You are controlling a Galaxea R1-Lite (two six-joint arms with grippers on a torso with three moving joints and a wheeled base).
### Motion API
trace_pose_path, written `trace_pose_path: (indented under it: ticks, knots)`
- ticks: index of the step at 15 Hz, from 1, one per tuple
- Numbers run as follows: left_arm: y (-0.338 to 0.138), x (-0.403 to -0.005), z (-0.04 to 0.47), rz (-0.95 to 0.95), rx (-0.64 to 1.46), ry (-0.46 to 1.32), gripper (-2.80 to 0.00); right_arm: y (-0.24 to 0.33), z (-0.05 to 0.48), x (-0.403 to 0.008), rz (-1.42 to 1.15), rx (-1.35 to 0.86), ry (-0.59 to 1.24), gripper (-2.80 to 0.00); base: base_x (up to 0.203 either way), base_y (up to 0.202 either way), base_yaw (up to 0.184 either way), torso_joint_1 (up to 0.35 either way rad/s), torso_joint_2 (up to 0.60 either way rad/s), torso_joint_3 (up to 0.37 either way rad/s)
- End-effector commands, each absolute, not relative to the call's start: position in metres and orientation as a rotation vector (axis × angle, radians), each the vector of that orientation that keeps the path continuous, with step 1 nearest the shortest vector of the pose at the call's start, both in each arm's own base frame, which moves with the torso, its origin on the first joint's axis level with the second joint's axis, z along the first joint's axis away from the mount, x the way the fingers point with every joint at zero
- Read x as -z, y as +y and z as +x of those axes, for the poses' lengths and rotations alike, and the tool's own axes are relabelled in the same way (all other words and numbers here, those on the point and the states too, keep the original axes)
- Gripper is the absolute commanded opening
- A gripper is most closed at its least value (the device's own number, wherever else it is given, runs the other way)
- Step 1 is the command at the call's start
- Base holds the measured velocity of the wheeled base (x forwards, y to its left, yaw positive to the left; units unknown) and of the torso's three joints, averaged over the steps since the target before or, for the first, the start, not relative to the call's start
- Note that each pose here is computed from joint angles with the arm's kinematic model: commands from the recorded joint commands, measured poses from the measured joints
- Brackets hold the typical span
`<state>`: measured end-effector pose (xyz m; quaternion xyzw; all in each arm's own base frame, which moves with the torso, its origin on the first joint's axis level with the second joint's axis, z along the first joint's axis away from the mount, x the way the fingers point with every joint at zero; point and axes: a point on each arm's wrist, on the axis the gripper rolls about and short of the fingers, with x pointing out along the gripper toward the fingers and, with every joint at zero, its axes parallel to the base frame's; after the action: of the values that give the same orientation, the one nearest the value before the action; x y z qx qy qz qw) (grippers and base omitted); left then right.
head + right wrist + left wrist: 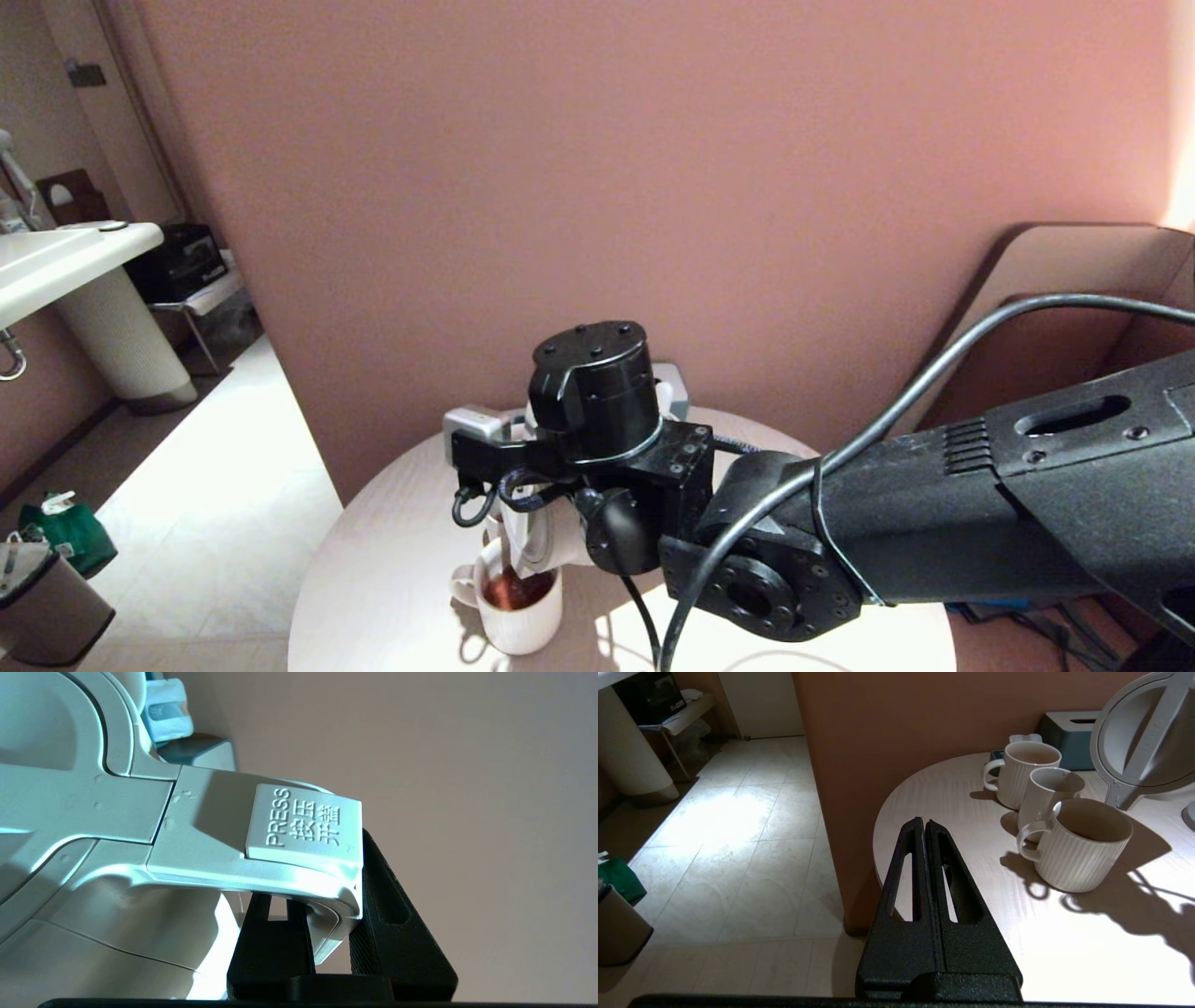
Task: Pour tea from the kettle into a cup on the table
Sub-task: Pour water into another cup, then put down the kettle on the table
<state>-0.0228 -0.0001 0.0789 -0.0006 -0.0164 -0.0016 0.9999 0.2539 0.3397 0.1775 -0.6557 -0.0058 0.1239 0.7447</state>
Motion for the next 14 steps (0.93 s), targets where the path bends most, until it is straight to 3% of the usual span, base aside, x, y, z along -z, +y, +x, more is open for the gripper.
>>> trace_pose_path:
  ticks: [1,8,14]
  knots:
    - [0.000,-0.079,-0.023,-0.002,0.004,-0.032,-2.80,0.326,0.253,-0.180,-1.385,-0.256,0.014,-2.80,0.000,0.000,0.000,0.000,0.00,0.000]
    - [0.000,-0.079,-0.023,-0.001,0.003,-0.032,-2.80,0.259,0.272,-0.186,-1.140,-0.133,0.137,-2.80,0.000,0.000,0.000,0.000,0.00,0.000]
    - [0.000,-0.079,-0.023,-0.002,0.005,-0.032,-2.80,0.197,0.275,-0.182,-0.622,-0.079,0.224,-2.80,0.000,0.000,0.000,0.000,0.00,0.000]
